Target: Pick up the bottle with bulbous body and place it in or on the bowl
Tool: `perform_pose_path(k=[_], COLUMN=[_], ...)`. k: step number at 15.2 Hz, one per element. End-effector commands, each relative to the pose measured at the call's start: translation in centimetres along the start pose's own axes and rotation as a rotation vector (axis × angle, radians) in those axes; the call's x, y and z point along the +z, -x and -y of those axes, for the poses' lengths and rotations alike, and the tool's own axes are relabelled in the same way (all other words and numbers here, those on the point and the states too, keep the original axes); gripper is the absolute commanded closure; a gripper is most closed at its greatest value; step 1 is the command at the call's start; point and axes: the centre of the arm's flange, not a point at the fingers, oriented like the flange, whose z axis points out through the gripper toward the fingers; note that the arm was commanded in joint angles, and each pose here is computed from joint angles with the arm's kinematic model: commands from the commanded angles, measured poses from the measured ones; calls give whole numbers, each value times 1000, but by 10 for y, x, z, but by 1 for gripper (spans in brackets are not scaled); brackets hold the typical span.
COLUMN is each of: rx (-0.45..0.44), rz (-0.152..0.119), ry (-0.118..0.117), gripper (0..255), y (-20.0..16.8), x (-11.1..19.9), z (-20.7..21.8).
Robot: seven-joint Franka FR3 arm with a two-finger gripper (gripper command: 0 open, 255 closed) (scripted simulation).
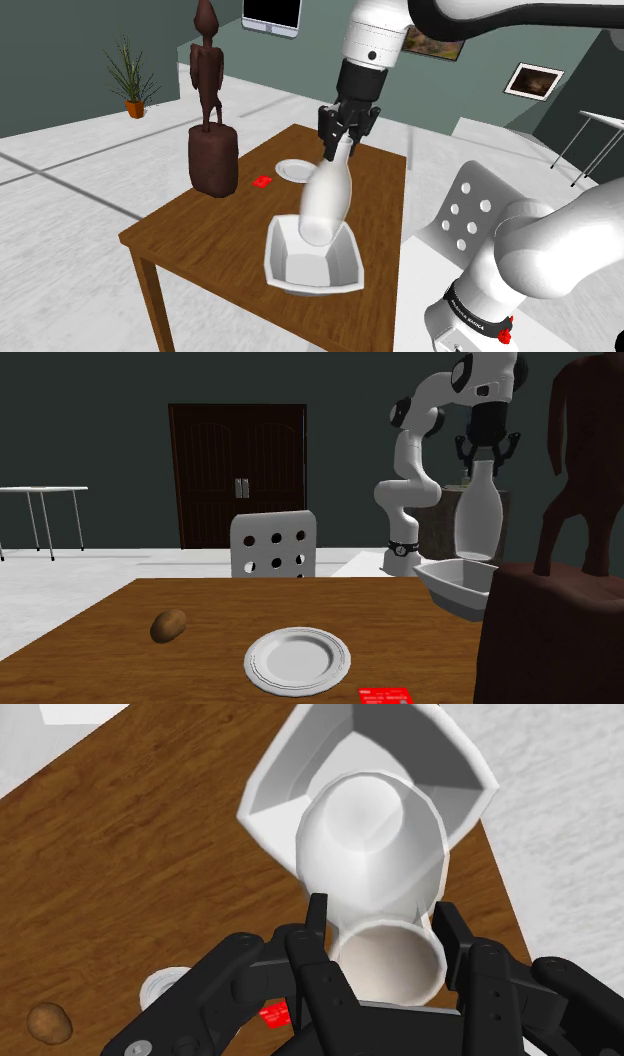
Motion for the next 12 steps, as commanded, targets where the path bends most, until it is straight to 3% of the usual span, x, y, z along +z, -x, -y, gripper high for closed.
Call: perform_pose_path(k=[1,7,12], rx=[0,0,0], rz=[-1,-1,-1], ry=[-1,-1,-1], gripper=[255,255,255], y=[1,3,3], x=[10,45,45], z=[-2,-2,-2])
